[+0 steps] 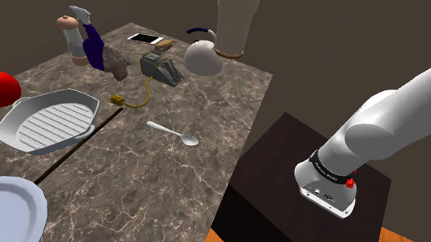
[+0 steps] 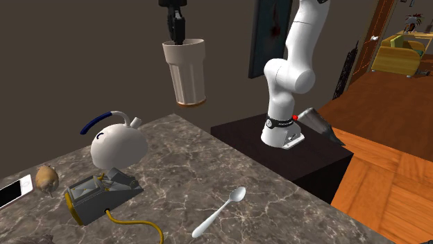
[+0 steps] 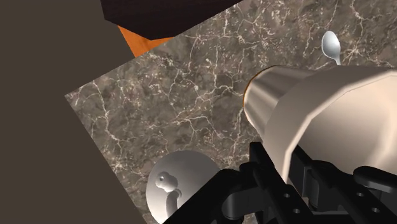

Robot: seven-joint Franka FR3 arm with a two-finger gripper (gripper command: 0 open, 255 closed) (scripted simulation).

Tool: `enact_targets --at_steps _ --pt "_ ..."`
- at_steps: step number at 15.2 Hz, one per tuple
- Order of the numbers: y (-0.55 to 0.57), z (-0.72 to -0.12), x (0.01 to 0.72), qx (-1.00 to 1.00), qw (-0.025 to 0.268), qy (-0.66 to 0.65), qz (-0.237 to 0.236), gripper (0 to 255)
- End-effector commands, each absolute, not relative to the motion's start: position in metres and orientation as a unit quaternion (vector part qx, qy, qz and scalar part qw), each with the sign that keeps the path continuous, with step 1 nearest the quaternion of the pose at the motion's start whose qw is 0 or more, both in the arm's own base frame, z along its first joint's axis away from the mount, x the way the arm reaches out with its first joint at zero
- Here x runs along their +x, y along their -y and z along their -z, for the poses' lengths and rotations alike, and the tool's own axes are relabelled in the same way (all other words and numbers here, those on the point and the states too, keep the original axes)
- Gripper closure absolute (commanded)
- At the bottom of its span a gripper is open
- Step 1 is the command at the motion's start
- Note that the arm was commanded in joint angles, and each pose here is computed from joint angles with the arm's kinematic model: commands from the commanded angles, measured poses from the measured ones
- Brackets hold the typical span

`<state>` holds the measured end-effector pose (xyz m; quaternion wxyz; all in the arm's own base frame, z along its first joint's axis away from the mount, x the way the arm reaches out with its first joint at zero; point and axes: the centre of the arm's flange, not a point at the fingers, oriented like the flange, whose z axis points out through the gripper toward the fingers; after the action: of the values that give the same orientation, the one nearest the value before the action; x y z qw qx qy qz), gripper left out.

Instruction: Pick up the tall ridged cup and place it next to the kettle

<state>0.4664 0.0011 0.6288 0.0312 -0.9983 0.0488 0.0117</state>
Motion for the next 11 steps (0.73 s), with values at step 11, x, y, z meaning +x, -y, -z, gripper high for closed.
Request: enact_targets --at_steps 11 --pt "0.003 -0.567 0.465 -0.998 0.031 -0.048 -0.011 255"
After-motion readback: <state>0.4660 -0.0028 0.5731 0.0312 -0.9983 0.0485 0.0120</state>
